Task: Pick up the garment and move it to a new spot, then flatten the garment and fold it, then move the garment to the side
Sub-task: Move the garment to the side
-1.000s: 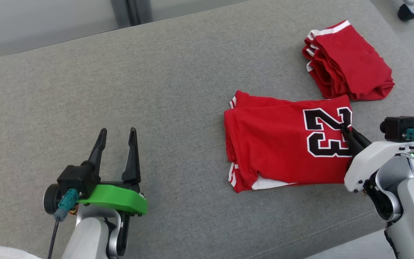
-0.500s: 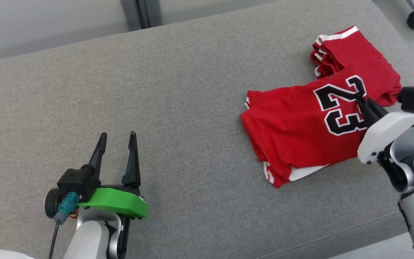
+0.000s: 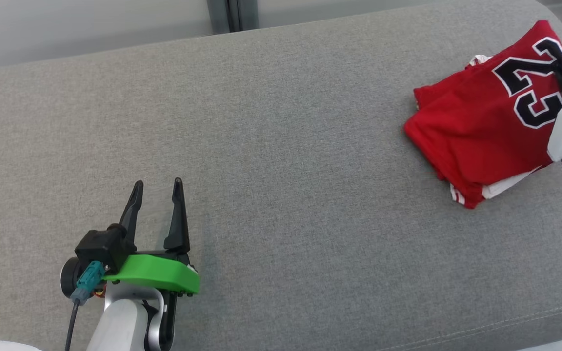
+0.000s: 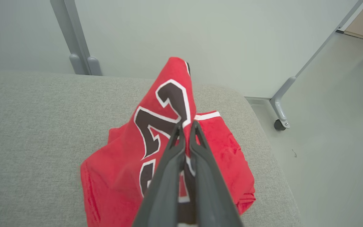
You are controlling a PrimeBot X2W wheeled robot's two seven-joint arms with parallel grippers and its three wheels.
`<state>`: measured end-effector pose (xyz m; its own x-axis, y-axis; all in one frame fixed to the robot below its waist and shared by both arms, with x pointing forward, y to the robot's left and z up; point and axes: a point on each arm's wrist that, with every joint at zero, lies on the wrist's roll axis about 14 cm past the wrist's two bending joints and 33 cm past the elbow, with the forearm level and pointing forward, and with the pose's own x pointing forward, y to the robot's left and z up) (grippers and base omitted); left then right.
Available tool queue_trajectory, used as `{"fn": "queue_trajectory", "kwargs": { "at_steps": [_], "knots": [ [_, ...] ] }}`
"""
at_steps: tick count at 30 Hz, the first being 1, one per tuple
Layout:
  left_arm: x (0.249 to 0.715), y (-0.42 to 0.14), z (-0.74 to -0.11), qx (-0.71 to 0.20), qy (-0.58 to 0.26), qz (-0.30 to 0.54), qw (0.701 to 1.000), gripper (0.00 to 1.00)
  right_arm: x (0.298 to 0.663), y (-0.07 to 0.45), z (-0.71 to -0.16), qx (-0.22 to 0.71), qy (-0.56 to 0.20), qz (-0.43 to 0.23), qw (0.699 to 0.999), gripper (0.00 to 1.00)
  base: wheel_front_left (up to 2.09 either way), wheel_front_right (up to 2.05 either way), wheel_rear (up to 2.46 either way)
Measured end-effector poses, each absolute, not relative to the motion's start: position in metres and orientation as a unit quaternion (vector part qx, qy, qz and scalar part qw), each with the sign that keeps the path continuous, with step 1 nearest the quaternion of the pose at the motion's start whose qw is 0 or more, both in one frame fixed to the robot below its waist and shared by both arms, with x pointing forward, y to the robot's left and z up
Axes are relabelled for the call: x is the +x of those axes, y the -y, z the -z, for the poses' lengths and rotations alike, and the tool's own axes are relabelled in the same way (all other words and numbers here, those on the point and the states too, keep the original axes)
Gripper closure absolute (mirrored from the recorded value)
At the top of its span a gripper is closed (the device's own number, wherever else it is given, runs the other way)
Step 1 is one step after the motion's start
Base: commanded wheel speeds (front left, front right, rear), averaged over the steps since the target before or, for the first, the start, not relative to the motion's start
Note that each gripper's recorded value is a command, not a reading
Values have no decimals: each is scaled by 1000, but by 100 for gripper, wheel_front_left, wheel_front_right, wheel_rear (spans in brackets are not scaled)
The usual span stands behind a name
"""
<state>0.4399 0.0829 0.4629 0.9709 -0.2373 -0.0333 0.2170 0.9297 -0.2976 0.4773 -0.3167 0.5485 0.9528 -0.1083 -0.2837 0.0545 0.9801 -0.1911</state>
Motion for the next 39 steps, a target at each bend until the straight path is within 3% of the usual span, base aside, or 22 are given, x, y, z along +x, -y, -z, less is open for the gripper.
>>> {"fn": "queue_trajectory", "kwargs": {
  "at_steps": [16,28,29,30,31,39],
  "knots": [
    [444,-91,-455,-147,-40,106,983,0,496,373,-561,-131,-160,114,972,100,0,0,0],
    [453,-102,-444,-131,-47,99,985,0,508,416,-521,-160,-211,174,948,100,0,0,0],
    [453,-104,-443,-129,-48,96,986,0,509,418,-517,-163,-214,179,946,81,0,0,0],
    [453,-107,-442,-127,-49,93,986,0,510,419,-513,-164,-217,183,945,50,0,0,0],
    [453,-109,-441,-126,-50,90,987,0,512,419,-511,-165,-214,185,945,0,0,0,0],
    [453,-115,-437,-121,-54,83,988,0,517,410,-494,-166,-217,188,943,0,0,0,0]
  ]
}}
